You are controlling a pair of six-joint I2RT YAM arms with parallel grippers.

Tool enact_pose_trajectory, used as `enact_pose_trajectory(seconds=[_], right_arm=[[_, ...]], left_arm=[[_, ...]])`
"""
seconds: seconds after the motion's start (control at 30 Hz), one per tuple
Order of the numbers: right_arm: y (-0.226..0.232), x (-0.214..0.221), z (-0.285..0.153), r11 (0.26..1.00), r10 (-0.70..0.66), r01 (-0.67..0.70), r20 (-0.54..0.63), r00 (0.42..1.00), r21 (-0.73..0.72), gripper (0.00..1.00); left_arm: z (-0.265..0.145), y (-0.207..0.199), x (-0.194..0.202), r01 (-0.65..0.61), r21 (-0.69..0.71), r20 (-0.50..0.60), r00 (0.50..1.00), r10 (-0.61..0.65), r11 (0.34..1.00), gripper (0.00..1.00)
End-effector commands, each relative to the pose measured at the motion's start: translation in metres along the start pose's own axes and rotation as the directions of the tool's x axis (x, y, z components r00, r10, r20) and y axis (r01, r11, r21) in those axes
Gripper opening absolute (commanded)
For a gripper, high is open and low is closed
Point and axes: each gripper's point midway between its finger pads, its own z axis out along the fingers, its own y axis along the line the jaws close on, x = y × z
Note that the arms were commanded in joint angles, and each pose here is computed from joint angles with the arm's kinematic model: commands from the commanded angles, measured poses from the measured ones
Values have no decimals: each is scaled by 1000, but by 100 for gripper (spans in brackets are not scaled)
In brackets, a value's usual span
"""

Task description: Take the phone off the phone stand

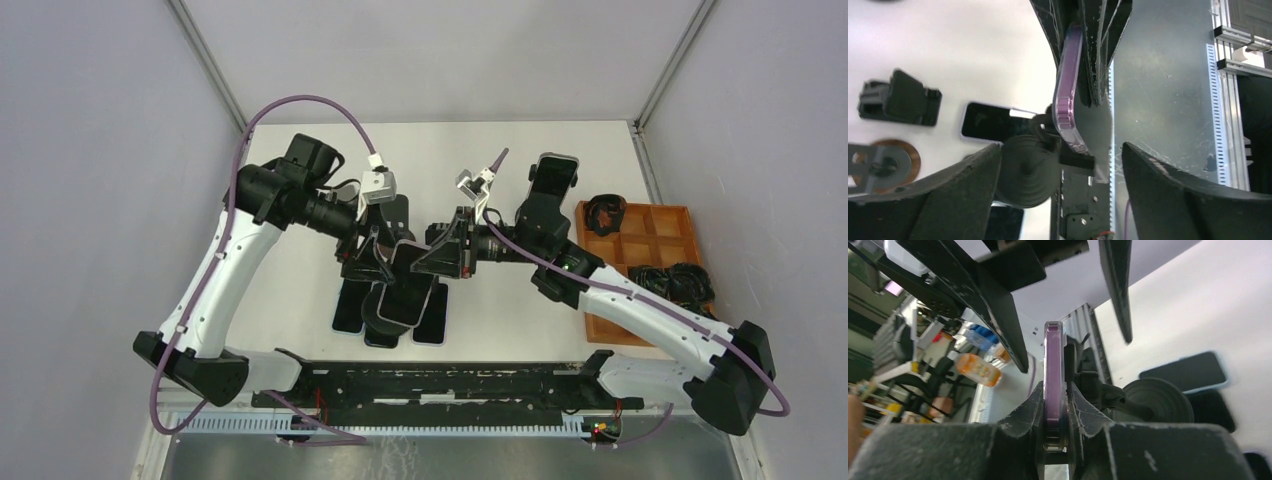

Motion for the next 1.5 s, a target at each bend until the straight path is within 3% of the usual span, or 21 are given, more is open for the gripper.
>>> enact_pose_trajectory(seconds=[0.0, 0.17, 0.37, 0.53, 0.7, 0.8, 1.0, 1.13, 1.47], right_arm=[[56, -37, -20, 991, 113, -102, 133, 985, -89, 0], [74, -46, -28, 987, 148, -140, 100, 984, -84, 0], [111, -74, -25, 989, 72, -74, -21, 997, -126, 0], [143, -105, -24, 982, 26, -34, -48, 999, -188, 0], [159, -109, -31, 963, 9, -8, 4, 1000, -270, 0], [161, -106, -35, 951, 4, 13, 54, 999, -308, 0], [162, -108, -31, 931, 13, 22, 93, 996, -365, 0], [160, -118, -27, 937, -17, 57, 120, 993, -344, 0], [151, -113, -24, 960, -30, 45, 56, 998, -275, 0]], left_arm=[[-5, -23, -25, -145, 65, 152, 979, 134, 987, 100], [-10, -50, -31, -200, 75, 270, 947, 173, 977, 100], [-15, -58, -20, -238, -19, 290, 928, 233, 971, 100], [-15, -61, -14, -250, -67, 310, 915, 258, 966, 100], [-13, -46, -26, -267, -131, 360, 885, 296, 955, 100], [-10, -53, -34, -267, -52, 408, 874, 264, 962, 100], [-5, -44, -43, -252, -33, 431, 870, 241, 967, 97], [-4, -59, -46, -269, 41, 439, 870, 224, 962, 96], [-14, -64, -1, -435, -43, 206, 877, 434, 899, 100]])
